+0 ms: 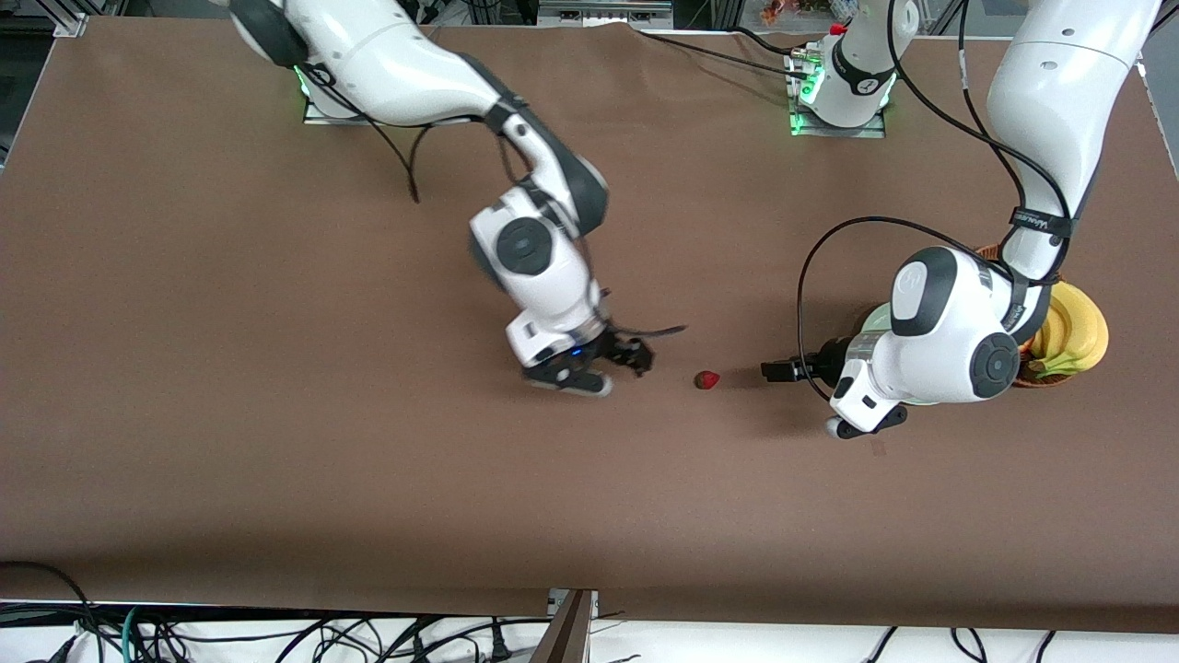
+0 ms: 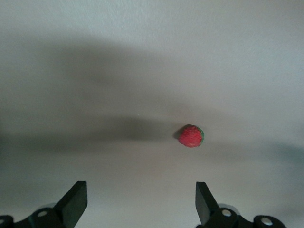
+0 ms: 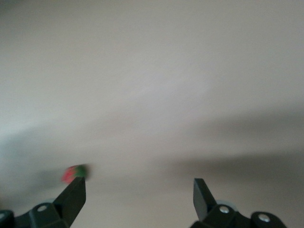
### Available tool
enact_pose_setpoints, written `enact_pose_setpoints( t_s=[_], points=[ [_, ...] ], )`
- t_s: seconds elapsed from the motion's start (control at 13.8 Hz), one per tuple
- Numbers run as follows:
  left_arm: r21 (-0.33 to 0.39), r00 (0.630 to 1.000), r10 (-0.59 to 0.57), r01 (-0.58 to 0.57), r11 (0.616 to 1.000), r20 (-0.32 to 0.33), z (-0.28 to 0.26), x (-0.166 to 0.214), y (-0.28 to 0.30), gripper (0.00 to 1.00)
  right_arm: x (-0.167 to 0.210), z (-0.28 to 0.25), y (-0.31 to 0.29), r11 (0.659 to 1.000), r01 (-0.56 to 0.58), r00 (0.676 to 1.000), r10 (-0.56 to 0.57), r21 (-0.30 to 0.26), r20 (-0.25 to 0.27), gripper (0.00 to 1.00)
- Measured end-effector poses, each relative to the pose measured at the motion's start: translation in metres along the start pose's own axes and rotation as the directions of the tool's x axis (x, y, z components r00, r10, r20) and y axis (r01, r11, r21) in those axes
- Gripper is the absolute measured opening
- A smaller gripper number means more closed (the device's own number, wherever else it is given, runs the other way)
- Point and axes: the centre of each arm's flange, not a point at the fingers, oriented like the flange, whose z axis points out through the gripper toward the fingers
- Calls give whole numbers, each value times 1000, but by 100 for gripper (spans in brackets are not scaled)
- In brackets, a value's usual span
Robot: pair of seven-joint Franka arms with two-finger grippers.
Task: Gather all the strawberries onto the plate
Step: 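Grasp the middle strawberry with the left gripper while the right arm retracts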
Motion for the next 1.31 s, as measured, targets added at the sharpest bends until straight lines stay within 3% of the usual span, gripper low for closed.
enact_pose_setpoints(
  t_s=[0.15,0.36,0.65,0.95,1.31],
  points=[
    [-5,1000,-3,3,1000,-25,15,-3,5,100,45,-32,55,994,86,995,-83,-61,57,100],
    [-39,992,9,-14,999,-128,36,-9,28,100,90,-71,129,976,189,974,-173,-107,150,100],
    [-75,977,27,-44,996,-212,71,-16,52,100,137,-136,224,926,339,931,-304,-168,200,100],
    [-92,970,11,-35,995,-244,100,-13,38,100,144,-207,273,886,405,903,-350,-223,250,100],
    [-86,973,13,-34,996,-228,124,-20,35,100,127,-305,308,901,361,922,-306,-240,238,100]
  ],
)
